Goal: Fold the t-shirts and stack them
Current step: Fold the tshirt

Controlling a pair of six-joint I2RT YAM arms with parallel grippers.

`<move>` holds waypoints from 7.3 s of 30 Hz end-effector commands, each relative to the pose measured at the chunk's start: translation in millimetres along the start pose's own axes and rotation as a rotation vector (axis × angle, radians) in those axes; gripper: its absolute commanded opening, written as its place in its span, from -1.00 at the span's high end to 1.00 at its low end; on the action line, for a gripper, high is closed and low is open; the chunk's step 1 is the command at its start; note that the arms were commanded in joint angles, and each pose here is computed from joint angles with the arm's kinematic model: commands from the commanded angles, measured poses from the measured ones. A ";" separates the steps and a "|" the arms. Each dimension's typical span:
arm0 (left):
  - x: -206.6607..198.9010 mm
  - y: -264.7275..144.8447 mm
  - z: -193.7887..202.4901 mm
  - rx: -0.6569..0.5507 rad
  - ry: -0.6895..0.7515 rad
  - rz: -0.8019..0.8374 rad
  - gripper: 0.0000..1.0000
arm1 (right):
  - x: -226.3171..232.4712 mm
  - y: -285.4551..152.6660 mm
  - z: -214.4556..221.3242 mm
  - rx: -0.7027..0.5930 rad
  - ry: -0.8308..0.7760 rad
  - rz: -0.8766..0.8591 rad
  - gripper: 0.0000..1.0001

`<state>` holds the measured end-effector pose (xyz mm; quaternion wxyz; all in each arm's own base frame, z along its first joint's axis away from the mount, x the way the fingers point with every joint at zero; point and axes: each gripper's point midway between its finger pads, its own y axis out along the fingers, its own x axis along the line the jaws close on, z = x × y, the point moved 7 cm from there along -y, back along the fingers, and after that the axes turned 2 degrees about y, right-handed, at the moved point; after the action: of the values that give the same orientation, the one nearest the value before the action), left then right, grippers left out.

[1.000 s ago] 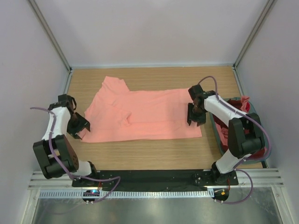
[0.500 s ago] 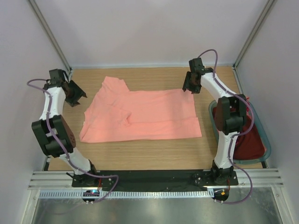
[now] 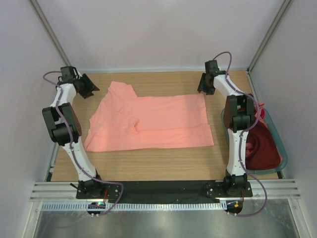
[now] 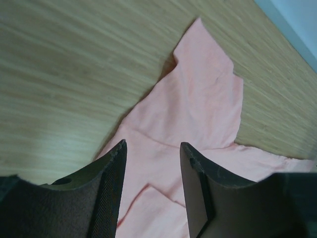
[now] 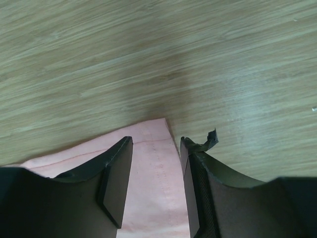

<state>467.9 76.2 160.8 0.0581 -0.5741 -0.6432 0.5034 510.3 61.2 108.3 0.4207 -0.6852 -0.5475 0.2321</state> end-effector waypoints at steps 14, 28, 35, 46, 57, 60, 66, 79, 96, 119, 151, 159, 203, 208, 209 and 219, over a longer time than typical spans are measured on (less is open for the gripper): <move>-22.4 83.5 -1.5 -0.020 0.387 -0.001 0.20 | -1.3 2.5 -24.2 -0.049 0.024 -0.076 0.03; -19.1 114.3 23.3 0.056 0.485 -0.144 0.14 | -16.0 8.7 -24.7 -0.035 0.027 -0.064 0.04; -14.7 123.3 36.6 0.116 0.486 -0.208 0.21 | -23.1 15.3 -19.4 -0.019 0.030 -0.057 0.03; 2.5 138.5 55.7 0.234 0.469 -0.269 0.77 | -27.0 21.5 -19.0 -0.005 0.050 -0.075 0.04; -22.4 118.8 35.8 0.172 0.460 -0.208 0.92 | -22.2 23.7 -21.0 0.010 0.057 -0.104 0.04; -29.5 105.1 30.4 0.146 0.441 -0.211 0.36 | -21.4 23.2 -21.9 0.010 0.057 -0.109 0.04; -35.5 97.4 33.6 0.161 0.417 -0.184 0.14 | -23.4 22.1 -20.7 0.018 0.056 -0.107 0.04; -0.4 119.4 70.6 0.307 0.443 -0.314 0.35 | -26.7 21.9 -23.0 0.011 0.060 -0.101 0.04; -19.9 116.2 59.2 0.242 0.480 -0.356 0.99 | -23.8 24.8 -18.2 0.040 0.074 -0.119 0.04; -43.1 92.7 42.6 0.178 0.459 -0.294 0.99 | -15.0 22.4 -1.0 0.106 0.054 -0.169 0.04; -60.5 78.7 32.8 0.166 0.421 -0.233 0.99 | -3.4 12.9 -11.1 0.079 0.035 -0.125 0.97; -70.8 46.5 18.2 0.116 0.369 -0.216 0.99 | 2.2 -25.1 -24.5 0.022 0.079 -0.159 0.98; -52.4 -81.7 41.6 0.062 0.380 -0.455 0.99 | -44.7 -104.1 15.0 0.145 0.143 -0.045 0.98; -45.5 -87.9 49.6 0.076 0.381 -0.485 0.99 | -46.3 -113.1 22.3 0.165 0.151 -0.047 0.98; -43.2 -87.9 52.2 0.082 0.380 -0.492 0.99 | -46.6 -114.7 23.9 0.167 0.151 -0.049 0.98; -34.2 -89.5 66.2 0.112 0.350 -0.520 0.99 | -55.0 -116.7 52.7 0.224 0.152 -0.036 0.98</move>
<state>382.4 20.3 192.0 0.3432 -0.4720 -0.6984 0.4144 395.9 32.3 155.6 0.5441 -0.6345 -0.4913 0.2450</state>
